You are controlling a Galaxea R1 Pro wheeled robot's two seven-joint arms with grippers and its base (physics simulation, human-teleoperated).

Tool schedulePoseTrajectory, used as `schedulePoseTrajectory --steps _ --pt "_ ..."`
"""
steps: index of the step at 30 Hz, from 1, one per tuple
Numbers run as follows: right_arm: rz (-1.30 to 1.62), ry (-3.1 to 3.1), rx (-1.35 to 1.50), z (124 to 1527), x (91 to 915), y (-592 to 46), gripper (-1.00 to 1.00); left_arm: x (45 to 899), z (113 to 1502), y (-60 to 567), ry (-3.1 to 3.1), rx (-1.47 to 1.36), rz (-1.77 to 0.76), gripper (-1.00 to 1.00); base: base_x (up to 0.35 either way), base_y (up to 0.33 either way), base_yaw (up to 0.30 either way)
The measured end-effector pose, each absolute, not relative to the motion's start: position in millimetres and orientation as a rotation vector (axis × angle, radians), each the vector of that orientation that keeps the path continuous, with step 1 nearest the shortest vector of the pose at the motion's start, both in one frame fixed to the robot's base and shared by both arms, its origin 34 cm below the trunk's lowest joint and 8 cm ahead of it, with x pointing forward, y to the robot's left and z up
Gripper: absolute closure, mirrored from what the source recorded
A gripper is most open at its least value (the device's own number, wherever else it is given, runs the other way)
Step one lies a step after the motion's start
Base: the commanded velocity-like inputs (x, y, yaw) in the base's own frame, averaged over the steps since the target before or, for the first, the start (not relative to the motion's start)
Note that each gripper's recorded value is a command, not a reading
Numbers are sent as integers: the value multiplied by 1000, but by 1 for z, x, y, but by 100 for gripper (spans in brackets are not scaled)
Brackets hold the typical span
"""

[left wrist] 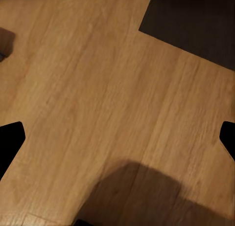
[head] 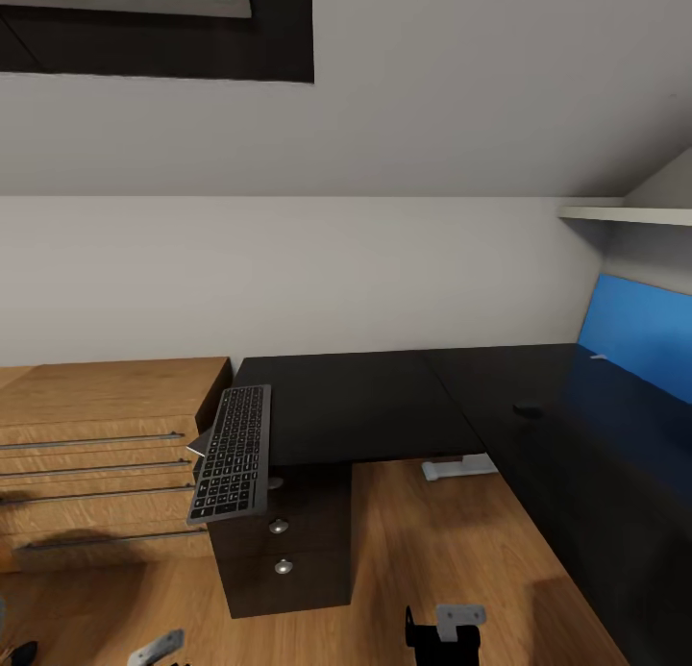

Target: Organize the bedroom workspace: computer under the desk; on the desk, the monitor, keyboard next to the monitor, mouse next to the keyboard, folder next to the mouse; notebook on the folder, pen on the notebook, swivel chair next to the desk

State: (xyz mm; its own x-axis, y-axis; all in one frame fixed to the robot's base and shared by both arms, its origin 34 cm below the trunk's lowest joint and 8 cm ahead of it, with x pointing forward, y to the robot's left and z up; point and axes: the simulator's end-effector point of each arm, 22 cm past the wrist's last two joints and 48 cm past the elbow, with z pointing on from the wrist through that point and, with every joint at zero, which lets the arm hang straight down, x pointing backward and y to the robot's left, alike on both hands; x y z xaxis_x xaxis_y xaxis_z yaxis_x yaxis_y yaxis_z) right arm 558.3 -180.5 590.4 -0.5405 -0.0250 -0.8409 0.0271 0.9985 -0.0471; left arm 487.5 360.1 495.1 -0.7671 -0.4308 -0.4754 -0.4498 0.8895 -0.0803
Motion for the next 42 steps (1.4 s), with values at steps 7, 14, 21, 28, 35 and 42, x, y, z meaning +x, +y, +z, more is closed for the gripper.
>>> schedulePoseTrajectory --steps 7,14,21,28,35,42 --pt "-72 2134 -32 591 558 -178 -100 490 504 388 2535 -686 194 -100 0 0 0" --pt "-80 2120 -50 591 557 -179 -100 493 508 395 2514 -727 231 -100 0 0 0" --pt "-84 2108 -102 592 557 -173 -100 506 507 366 2518 -619 46 -100 0 0 0" --pt "-59 2126 -171 582 548 -165 -100 505 505 345 2533 -520 -125 -100 -13 27 0" --pt "24 2096 -204 583 546 -150 -100 498 501 340 2547 -511 -168 -100 -79 232 0" --pt "34 2096 -212 579 541 -149 -100 490 496 337 2566 -519 -172 -100 -68 199 0"
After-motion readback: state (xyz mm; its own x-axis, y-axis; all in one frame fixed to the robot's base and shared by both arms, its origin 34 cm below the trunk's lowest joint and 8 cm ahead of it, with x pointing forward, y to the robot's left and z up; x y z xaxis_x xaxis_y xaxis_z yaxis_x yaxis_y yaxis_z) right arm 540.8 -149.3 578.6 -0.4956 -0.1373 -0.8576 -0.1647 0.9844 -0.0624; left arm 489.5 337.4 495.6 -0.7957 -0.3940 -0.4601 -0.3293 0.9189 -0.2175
